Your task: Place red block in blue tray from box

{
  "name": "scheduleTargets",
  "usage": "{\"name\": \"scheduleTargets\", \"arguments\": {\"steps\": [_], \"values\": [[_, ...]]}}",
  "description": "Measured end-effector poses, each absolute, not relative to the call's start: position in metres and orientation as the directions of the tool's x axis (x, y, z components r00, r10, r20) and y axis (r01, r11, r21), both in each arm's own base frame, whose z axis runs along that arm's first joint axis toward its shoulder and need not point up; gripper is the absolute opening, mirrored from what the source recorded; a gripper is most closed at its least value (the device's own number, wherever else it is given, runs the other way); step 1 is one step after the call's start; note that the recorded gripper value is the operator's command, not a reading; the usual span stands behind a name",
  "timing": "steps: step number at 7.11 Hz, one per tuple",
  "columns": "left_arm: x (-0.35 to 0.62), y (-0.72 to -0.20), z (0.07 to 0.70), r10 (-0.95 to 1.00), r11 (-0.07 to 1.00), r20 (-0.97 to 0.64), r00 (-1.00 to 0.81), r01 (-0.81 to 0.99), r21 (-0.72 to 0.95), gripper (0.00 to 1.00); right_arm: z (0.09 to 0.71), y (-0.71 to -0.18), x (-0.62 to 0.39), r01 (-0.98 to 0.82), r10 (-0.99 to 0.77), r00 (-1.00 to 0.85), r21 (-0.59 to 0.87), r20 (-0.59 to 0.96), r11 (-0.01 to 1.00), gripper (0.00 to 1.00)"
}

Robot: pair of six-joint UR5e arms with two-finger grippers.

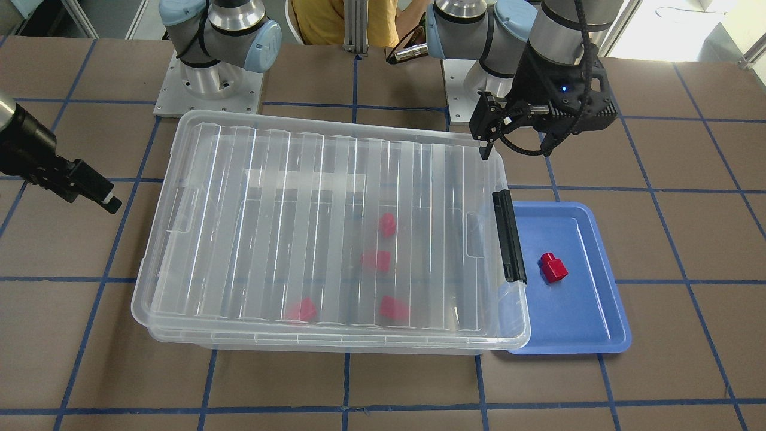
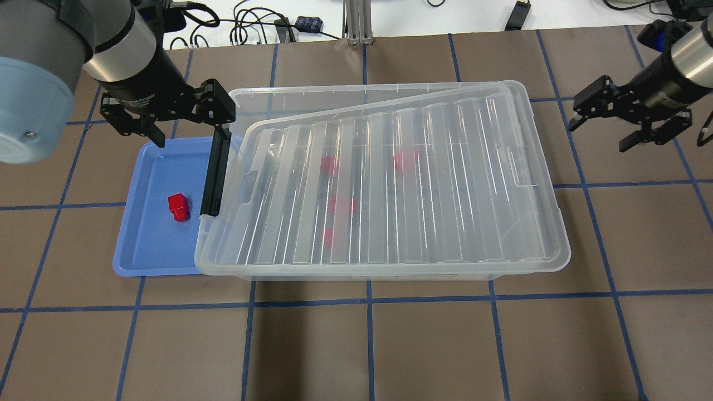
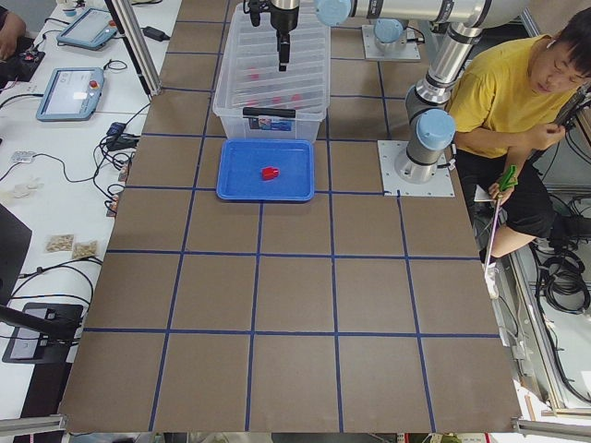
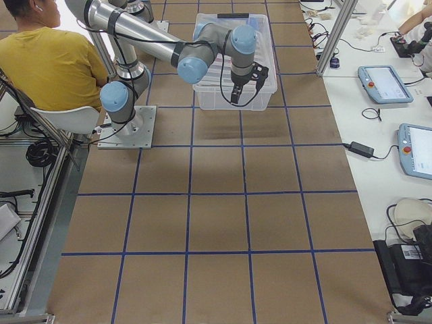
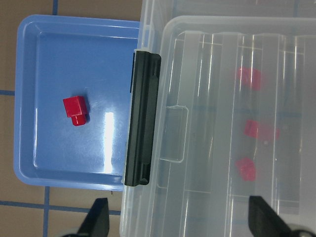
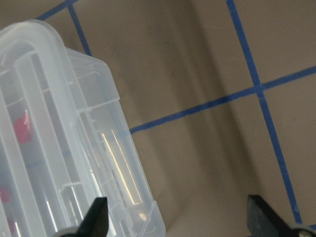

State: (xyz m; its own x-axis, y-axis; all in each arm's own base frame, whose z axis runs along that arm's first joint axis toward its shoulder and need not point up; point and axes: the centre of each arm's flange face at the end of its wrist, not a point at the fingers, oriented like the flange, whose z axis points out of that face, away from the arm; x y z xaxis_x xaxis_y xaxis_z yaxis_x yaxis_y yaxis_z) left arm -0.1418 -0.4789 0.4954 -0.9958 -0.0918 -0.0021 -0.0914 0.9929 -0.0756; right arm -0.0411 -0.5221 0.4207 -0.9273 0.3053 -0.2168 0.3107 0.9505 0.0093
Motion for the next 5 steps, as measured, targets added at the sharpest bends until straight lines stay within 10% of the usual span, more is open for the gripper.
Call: {"name": "scheduleTargets", "arguments": {"steps": [5], "values": [[-0.142, -0.479, 0.495, -0.091, 0.993, -0.003, -0.996, -0.091, -0.075, 1.0, 0.481, -0.515, 0.117, -0.02, -0.021, -1.0, -0.03, -0.021, 0.999, 1.0]]}}
